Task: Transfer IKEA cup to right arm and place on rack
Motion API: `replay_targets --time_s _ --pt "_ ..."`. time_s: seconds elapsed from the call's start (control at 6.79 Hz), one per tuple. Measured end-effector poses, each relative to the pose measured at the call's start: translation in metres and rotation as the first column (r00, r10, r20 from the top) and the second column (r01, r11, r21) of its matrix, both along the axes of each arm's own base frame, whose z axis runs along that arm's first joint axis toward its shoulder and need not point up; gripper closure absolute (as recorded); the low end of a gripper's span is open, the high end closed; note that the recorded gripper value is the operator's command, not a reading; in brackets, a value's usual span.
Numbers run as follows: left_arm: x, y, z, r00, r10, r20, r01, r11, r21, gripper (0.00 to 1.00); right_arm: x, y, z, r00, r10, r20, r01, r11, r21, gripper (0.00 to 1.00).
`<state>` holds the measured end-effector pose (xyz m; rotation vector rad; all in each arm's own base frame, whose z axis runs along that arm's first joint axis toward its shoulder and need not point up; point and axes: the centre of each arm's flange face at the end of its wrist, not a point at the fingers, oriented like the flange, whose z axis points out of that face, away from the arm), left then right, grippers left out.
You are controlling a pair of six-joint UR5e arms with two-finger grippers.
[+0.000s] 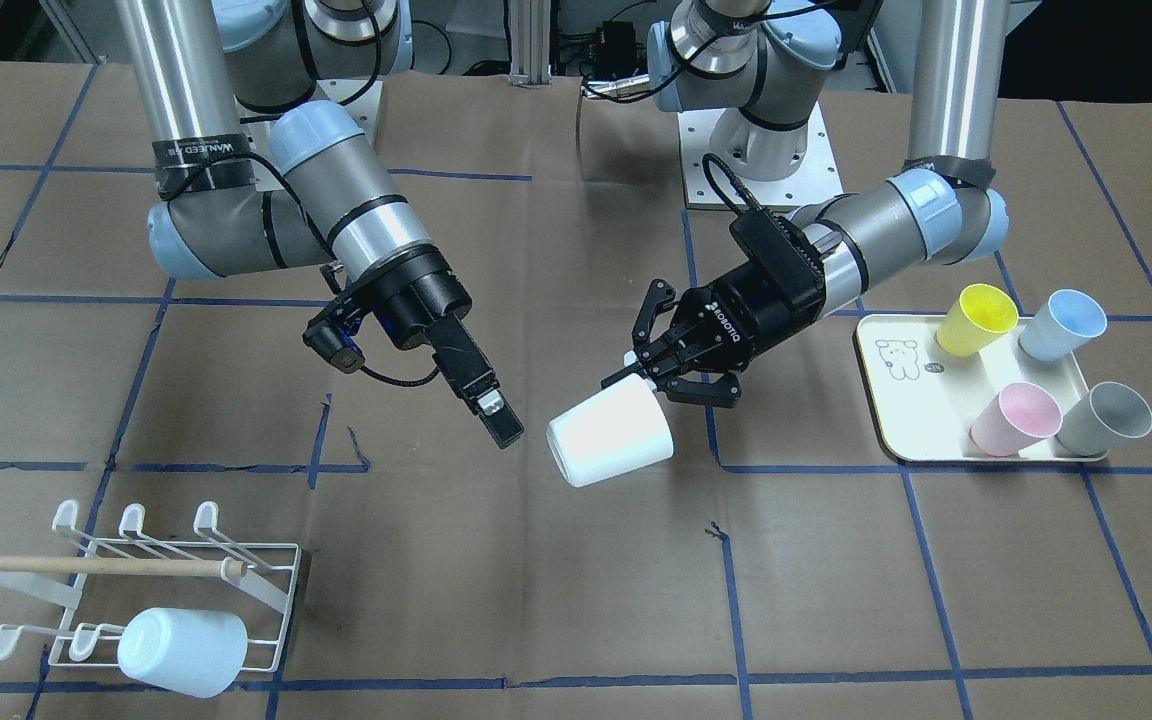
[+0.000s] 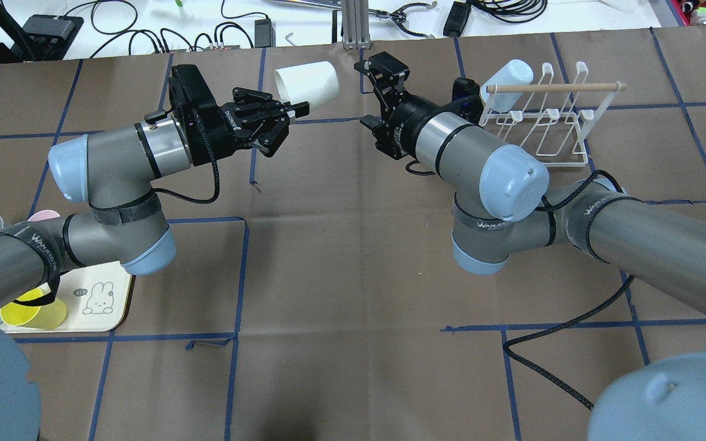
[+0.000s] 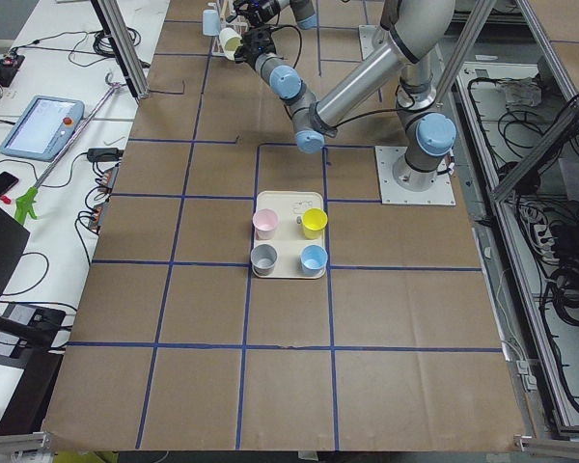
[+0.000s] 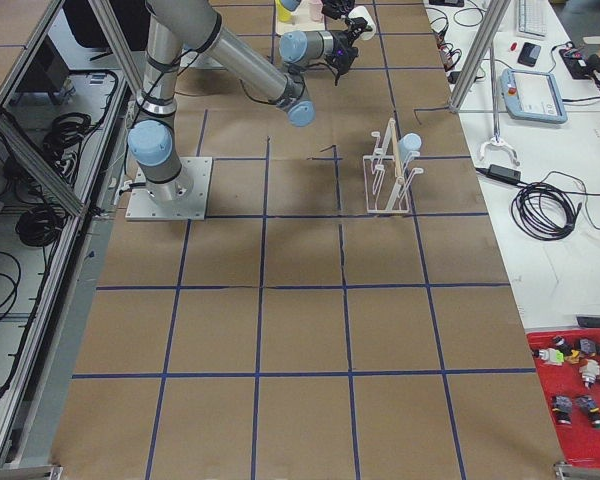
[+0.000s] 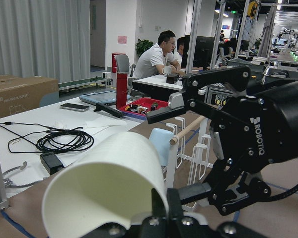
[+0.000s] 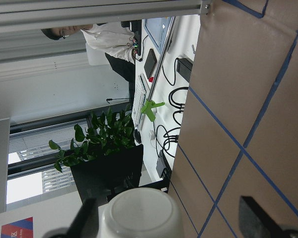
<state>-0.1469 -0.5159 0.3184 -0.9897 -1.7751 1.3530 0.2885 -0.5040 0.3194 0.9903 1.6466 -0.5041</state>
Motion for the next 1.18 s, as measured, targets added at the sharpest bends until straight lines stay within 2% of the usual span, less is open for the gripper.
replay_targets --time_s 0.59,1.18 --pt "0.000 0.000 0.001 1.000 0.000 -0.001 0.000 1.000 0.001 0.92 0.016 -0.002 0.013 1.000 0.018 0.005 -0.017 0.999 -0.027 0.00" --pt "0.000 0.000 0.001 1.000 0.000 -0.001 0.000 1.000 0.000 0.91 0.027 -0.005 0.016 0.999 0.032 0.003 -0.032 0.999 -0.025 0.00"
